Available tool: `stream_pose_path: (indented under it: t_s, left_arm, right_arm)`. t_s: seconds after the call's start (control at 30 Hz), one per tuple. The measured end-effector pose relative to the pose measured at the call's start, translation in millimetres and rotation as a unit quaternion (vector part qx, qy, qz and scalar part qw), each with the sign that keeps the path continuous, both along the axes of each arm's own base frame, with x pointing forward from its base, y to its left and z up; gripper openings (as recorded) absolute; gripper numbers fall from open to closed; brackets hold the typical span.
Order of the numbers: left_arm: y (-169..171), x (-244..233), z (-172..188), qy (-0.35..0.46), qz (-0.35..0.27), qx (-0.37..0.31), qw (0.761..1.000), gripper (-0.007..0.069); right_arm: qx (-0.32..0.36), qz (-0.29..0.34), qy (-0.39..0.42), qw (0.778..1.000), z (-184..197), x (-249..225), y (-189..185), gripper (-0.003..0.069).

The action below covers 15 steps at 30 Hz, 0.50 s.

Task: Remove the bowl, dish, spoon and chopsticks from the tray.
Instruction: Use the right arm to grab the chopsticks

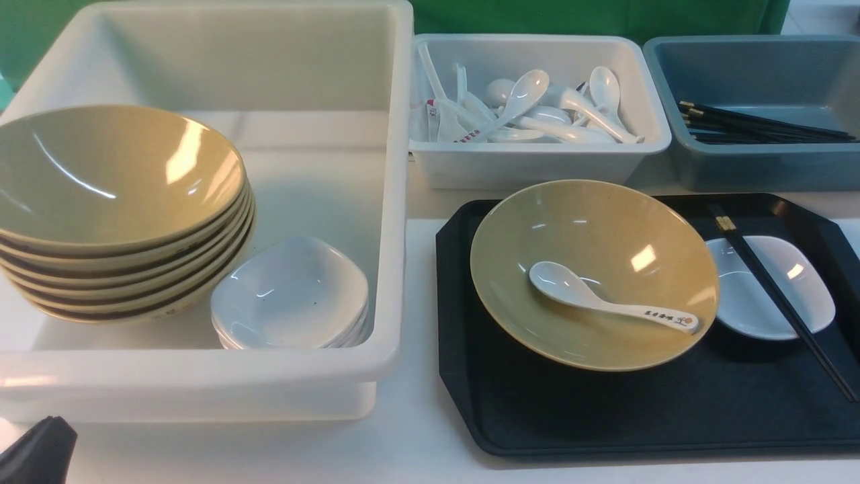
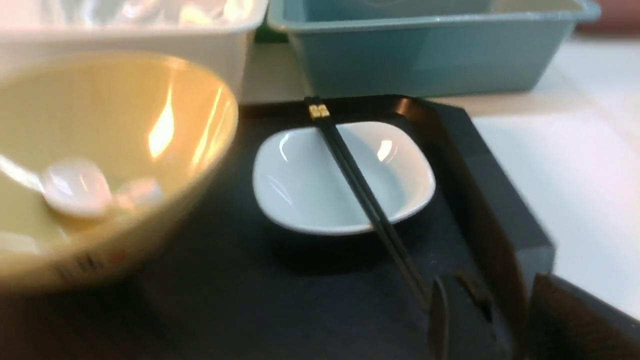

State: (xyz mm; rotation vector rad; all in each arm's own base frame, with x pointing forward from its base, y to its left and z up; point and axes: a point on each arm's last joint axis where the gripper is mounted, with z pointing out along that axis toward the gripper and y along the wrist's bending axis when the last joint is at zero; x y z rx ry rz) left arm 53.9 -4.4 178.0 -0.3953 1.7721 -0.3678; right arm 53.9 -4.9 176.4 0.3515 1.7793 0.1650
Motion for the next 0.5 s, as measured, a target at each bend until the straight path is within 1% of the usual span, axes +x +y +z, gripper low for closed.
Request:
stream_pose_path:
  t_s: [0.03, 0.07, 0.1, 0.13, 0.17, 0.2, 0.23, 0.3, 0.33, 0.37, 0.5]
  left_arm:
    - [-2, 0, 1, -0.001, -0.001, -0.058, 0.998, -0.0011]
    - [-4, 0, 1, 0.001, 0.004, -0.127, 0.992, -0.0011]
    - [-6, 0, 3, 0.0, 0.006, -0.191, 0.982, -0.0011]
    - [-8, 0, 3, -0.001, 0.006, -0.223, 0.975, -0.0011]
    - [-10, 0, 5, -0.002, 0.009, -0.293, 0.956, -0.0011]
    - [-11, 0, 7, -0.002, 0.009, -0.335, 0.942, -0.0011]
    - [-12, 0, 8, -0.001, 0.009, -0.371, 0.929, -0.0011]
    - [-12, 0, 8, -0.001, 0.008, -0.387, 0.922, -0.0011]
    - [-13, 0, 8, 0.0, 0.008, -0.392, 0.92, -0.0011]
    - [-13, 0, 8, 0.0, 0.008, -0.399, 0.917, -0.0011]
    - [-13, 0, 8, 0.0, 0.008, -0.405, 0.914, -0.0011]
  right_arm:
    - [0.054, -0.011, -0.007, 0.998, 0, 0, 0, 0.0237]
    - [0.132, -0.026, -0.017, 0.991, 1, 0, 1, 0.0237]
    - [0.213, -0.04, -0.029, 0.976, 3, 1, 2, 0.0237]
    - [0.261, -0.048, -0.034, 0.964, 3, 1, 2, 0.0237]
    - [0.353, -0.064, -0.045, 0.932, 4, 1, 3, 0.0237]
    - [0.397, -0.073, -0.047, 0.914, 4, 1, 3, 0.0237]
    - [0.424, -0.079, -0.048, 0.901, 4, 1, 3, 0.0237]
    - [0.432, -0.081, -0.047, 0.897, 4, 1, 3, 0.0237]
    - [0.428, -0.081, -0.045, 0.899, 4, 1, 3, 0.0237]
    - [0.412, -0.079, -0.041, 0.907, 3, 1, 3, 0.0237]
    - [0.393, -0.075, -0.038, 0.916, 3, 1, 3, 0.0237]
